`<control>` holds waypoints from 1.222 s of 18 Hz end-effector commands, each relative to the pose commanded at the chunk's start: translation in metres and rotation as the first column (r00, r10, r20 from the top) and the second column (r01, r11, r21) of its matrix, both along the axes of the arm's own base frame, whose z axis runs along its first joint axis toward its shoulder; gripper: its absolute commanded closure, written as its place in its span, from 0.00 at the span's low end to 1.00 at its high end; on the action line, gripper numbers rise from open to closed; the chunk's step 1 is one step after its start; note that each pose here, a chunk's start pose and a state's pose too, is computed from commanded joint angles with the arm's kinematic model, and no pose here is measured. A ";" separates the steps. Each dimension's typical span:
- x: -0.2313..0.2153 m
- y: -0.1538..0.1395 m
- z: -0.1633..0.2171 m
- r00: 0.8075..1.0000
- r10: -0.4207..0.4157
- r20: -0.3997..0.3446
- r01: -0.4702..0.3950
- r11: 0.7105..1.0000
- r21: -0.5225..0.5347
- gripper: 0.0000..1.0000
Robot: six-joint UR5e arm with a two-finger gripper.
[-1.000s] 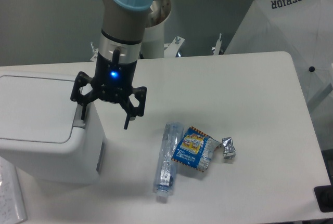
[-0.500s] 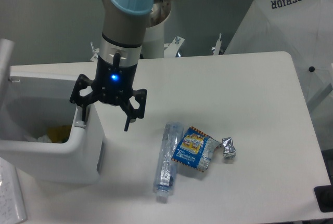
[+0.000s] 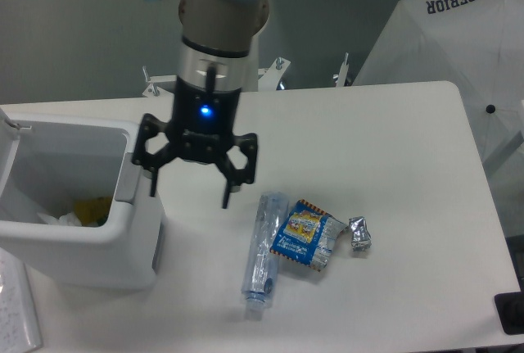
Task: Open the trash can
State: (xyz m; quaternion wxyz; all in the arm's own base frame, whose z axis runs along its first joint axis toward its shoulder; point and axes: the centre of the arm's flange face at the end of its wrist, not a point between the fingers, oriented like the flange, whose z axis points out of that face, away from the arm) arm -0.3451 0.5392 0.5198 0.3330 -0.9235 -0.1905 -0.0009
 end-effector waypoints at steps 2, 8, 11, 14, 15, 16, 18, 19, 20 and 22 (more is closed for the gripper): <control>-0.018 -0.008 -0.004 0.997 -0.045 -0.068 0.045 0.999 -0.004 0.00; -0.102 -0.038 -0.068 0.996 -0.044 -0.071 0.038 0.996 -0.086 0.00; -0.125 -0.046 -0.093 0.992 -0.092 -0.087 0.081 0.989 -0.123 0.00; -0.136 -0.046 -0.122 0.967 -0.203 -0.152 0.161 0.954 -0.251 0.00; -0.139 -0.044 -0.130 0.957 -0.235 -0.169 0.174 0.934 -0.311 0.00; -0.134 -0.038 -0.139 0.944 -0.278 -0.179 0.200 0.911 -0.360 0.00; -0.123 -0.029 -0.152 0.918 -0.346 -0.196 0.227 0.862 -0.454 0.00; -0.120 -0.028 -0.157 0.909 -0.365 -0.200 0.227 0.839 -0.494 0.00; -0.117 -0.031 -0.164 0.906 -0.375 -0.197 0.225 0.820 -0.526 0.00; -0.114 -0.031 -0.167 0.905 -0.380 -0.192 0.226 0.811 -0.540 0.00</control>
